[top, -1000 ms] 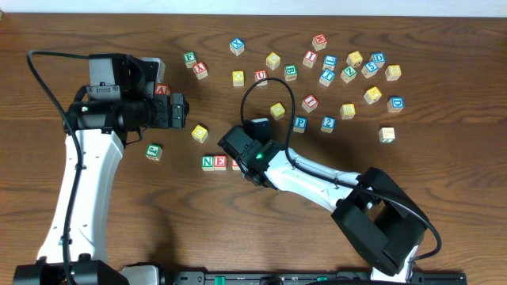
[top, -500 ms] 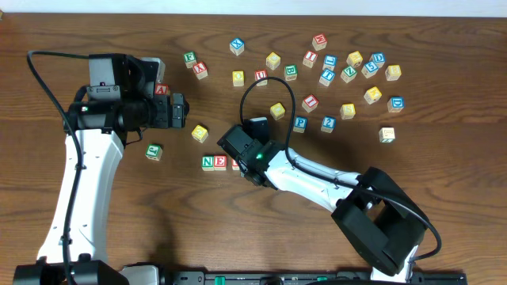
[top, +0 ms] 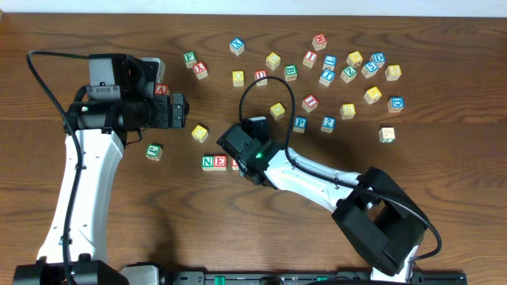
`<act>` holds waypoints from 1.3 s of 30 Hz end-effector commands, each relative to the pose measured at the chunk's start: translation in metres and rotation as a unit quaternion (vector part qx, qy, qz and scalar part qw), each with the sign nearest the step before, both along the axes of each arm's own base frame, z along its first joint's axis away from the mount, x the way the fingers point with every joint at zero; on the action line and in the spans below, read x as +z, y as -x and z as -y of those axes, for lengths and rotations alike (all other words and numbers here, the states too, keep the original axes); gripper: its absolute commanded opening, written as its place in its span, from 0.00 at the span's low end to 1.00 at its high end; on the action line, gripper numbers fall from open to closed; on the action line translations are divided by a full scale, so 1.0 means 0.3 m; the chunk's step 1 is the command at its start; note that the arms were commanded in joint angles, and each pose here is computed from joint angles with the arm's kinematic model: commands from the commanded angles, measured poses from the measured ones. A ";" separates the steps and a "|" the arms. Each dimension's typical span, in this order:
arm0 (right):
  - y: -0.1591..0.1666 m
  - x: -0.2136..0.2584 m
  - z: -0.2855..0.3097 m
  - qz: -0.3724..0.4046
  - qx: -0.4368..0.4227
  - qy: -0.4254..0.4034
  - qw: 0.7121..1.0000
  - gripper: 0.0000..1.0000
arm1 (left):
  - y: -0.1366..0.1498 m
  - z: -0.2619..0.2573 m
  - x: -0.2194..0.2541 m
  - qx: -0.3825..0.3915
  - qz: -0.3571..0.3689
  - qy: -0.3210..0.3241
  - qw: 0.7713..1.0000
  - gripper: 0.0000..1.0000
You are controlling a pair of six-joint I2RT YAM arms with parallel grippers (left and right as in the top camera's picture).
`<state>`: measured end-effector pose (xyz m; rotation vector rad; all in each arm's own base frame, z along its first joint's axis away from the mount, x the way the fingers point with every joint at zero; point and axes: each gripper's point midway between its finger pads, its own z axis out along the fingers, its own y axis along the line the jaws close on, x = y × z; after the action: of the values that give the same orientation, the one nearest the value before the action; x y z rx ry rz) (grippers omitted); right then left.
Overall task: Spell out NEURIPS
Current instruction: 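Open the right gripper and lift away from the R block, then move the right gripper over the red I block at the back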
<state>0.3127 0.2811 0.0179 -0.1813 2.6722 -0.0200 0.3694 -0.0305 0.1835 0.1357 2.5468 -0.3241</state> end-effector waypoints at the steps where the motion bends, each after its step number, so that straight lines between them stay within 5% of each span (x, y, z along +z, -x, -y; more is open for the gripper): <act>1: -0.021 0.040 -0.008 0.013 -0.005 -0.009 1.000 0.45 | -0.014 0.005 0.029 -0.011 0.014 0.000 1.000 0.98; 25: -0.093 0.276 0.042 0.112 -0.036 -0.018 0.993 0.48 | -0.014 0.005 0.029 -0.011 0.014 0.000 1.000 0.98; 39: -0.245 0.482 0.103 0.148 -0.112 -0.061 0.981 0.50 | -0.014 0.005 0.029 -0.011 0.014 0.000 1.000 0.98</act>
<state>0.3705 0.2597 0.1306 0.0401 2.4425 0.0135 0.3694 -0.0305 0.1835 0.1357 2.5468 -0.3241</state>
